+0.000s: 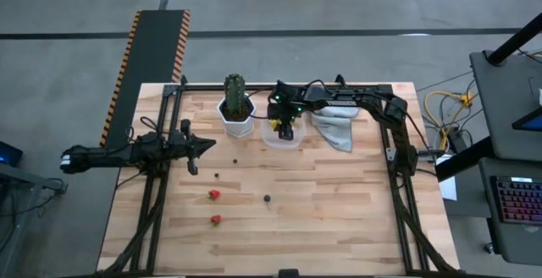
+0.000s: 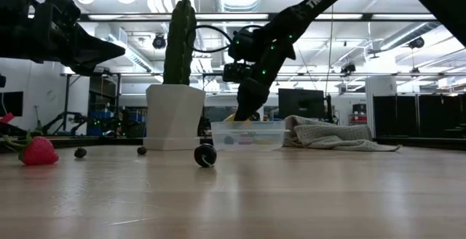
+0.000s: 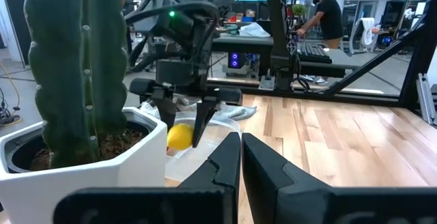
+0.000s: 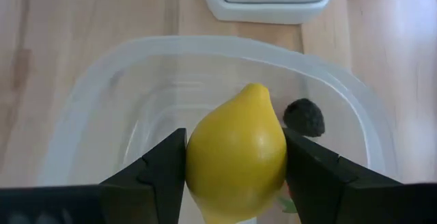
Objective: Pick and placing Produce into tupperware
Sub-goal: Put the yellow lemon into the transparent bin, then put the black cherry into the transparent bin
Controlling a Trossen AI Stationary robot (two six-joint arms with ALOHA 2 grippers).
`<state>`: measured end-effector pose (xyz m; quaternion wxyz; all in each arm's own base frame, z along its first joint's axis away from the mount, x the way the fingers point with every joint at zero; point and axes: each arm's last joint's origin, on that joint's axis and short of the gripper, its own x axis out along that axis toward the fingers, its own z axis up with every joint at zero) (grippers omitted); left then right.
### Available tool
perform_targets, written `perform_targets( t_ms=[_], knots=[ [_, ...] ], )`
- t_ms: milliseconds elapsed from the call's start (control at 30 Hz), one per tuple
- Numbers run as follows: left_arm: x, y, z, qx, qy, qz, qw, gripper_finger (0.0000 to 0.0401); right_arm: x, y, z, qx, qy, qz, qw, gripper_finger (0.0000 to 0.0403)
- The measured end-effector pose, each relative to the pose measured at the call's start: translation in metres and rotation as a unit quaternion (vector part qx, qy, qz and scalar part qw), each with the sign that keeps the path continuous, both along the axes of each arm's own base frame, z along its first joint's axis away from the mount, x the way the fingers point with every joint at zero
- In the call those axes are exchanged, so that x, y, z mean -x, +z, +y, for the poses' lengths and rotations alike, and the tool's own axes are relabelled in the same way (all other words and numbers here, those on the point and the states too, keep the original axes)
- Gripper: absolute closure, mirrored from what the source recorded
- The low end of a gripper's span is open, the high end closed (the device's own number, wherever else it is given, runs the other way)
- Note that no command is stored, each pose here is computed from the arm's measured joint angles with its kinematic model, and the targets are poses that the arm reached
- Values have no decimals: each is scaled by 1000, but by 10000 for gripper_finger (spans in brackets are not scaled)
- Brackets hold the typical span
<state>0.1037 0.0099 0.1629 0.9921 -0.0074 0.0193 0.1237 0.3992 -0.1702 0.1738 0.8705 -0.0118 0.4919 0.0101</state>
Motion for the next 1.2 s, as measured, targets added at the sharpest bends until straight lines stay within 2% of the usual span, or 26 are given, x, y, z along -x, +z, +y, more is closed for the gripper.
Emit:
perform_targets(
  t_ms=[767,1000,1200],
  knots=[
    [0,0,0,-4,2,3,1000,401,4,-12,-2,-16,-3,31,999,206],
    [0,0,0,-4,2,3,1000,401,4,-12,-1,-21,-11,31,999,166],
    [0,-1,0,-4,1,5,1000,401,4,-12,-1,-22,-14,32,999,162]
  ],
)
